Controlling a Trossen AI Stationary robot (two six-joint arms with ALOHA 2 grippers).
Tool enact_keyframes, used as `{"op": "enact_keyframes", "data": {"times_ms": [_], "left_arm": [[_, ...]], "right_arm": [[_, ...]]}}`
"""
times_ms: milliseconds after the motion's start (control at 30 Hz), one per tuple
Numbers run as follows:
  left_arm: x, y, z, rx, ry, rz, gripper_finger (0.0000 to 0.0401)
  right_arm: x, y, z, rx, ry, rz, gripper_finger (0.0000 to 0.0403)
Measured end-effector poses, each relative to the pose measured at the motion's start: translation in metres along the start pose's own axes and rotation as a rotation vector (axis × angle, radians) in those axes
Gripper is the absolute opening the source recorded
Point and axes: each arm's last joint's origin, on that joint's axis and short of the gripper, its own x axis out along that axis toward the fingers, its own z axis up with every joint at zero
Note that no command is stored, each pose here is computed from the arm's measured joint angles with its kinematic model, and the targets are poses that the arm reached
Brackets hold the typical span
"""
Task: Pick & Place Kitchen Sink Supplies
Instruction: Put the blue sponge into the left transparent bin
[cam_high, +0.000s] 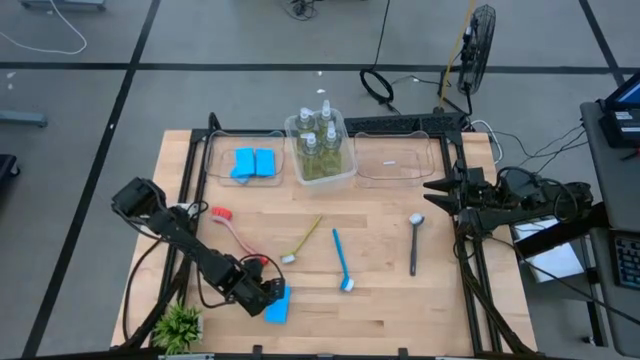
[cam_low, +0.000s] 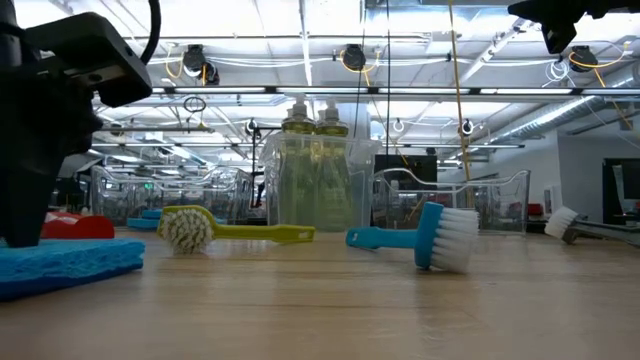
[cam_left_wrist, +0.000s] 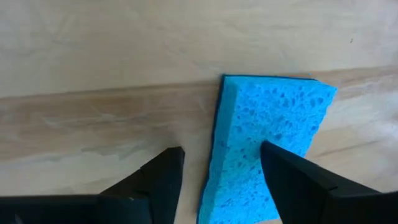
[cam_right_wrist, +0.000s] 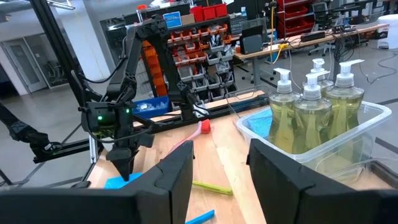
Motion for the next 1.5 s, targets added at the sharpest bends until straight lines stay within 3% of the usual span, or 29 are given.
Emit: {"op": "enact_keyframes", "data": {"times_ms": [433,900,1200,1500], "left_arm": [[0.002,0.006,0.000,0.024,-0.043,0.021,0.0014],[-0.028,0.016,-0.013,0.070,-0.048,-0.062,0.0004],[-0.067,0.003,-0.016,0.240,-0.110,-0.338,0.0002],[-0.102,-0.014,-0.016,0.429,-0.318,-0.639,0.0001]], "right_arm": [[0.000,0.000,0.000,0.000,0.001,0.000,0.0142],[0.000,0.000,0.000,0.000,0.001,-0.001,0.0142],[0.000,0.000,0.000,0.007,0.000,-0.001,0.0142],[0.000,0.000,0.000,0.008,-0.001,-0.001,0.0142]]}}
